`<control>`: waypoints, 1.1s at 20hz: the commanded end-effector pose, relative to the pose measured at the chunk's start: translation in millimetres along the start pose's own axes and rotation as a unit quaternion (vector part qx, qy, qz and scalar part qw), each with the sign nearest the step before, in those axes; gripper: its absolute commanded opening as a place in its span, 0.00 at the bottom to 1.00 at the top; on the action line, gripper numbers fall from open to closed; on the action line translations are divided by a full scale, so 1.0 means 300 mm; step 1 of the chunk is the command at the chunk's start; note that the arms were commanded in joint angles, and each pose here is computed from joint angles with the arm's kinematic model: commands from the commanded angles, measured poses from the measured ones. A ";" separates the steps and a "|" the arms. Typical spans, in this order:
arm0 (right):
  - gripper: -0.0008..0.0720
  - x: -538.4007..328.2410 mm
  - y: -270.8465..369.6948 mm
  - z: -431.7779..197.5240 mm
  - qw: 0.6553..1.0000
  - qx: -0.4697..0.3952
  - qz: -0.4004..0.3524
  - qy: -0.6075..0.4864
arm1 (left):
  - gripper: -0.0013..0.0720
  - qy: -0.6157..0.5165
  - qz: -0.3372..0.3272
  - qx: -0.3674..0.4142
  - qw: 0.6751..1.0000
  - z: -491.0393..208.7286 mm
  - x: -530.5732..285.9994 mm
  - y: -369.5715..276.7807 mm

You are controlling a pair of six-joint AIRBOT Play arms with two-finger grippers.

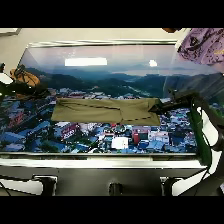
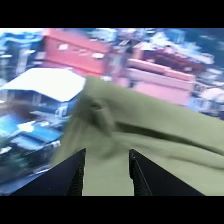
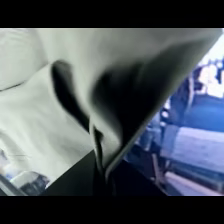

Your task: Fold the clothes and pants, and hang the long-sleeved shirts on hangers.

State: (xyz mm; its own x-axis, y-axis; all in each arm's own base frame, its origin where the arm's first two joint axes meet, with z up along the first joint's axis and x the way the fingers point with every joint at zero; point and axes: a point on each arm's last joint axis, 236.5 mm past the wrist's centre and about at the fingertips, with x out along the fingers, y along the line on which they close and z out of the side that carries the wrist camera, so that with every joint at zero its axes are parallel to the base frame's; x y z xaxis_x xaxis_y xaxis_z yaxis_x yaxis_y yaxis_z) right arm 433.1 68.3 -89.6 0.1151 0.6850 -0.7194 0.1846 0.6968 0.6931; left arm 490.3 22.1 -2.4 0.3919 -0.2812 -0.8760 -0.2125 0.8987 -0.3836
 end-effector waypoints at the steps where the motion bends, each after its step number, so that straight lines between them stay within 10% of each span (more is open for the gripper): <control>1: 0.05 -0.106 0.043 0.028 0.998 0.012 -0.047 -0.038 | 0.45 -0.013 -0.059 -0.031 0.998 0.015 0.034 -0.152; 5: 0.05 -0.319 0.090 0.014 0.989 -0.004 -0.132 -0.069 | 0.03 0.037 -0.127 -0.019 0.991 -0.117 0.193 -0.455; 22: 0.05 -0.838 0.366 -0.004 0.954 -0.064 -0.232 -0.181 | 0.03 0.181 -0.320 -0.055 0.928 -0.899 0.610 -1.543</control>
State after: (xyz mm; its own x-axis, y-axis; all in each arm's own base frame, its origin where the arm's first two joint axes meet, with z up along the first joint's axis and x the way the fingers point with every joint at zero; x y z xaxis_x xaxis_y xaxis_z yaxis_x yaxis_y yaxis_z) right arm 428.4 -25.7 150.7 0.3755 0.2073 -0.9033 0.1785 0.9402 0.2900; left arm 430.3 -495.8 -58.1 0.1607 -0.8357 -0.5252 -0.0914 0.5172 -0.8509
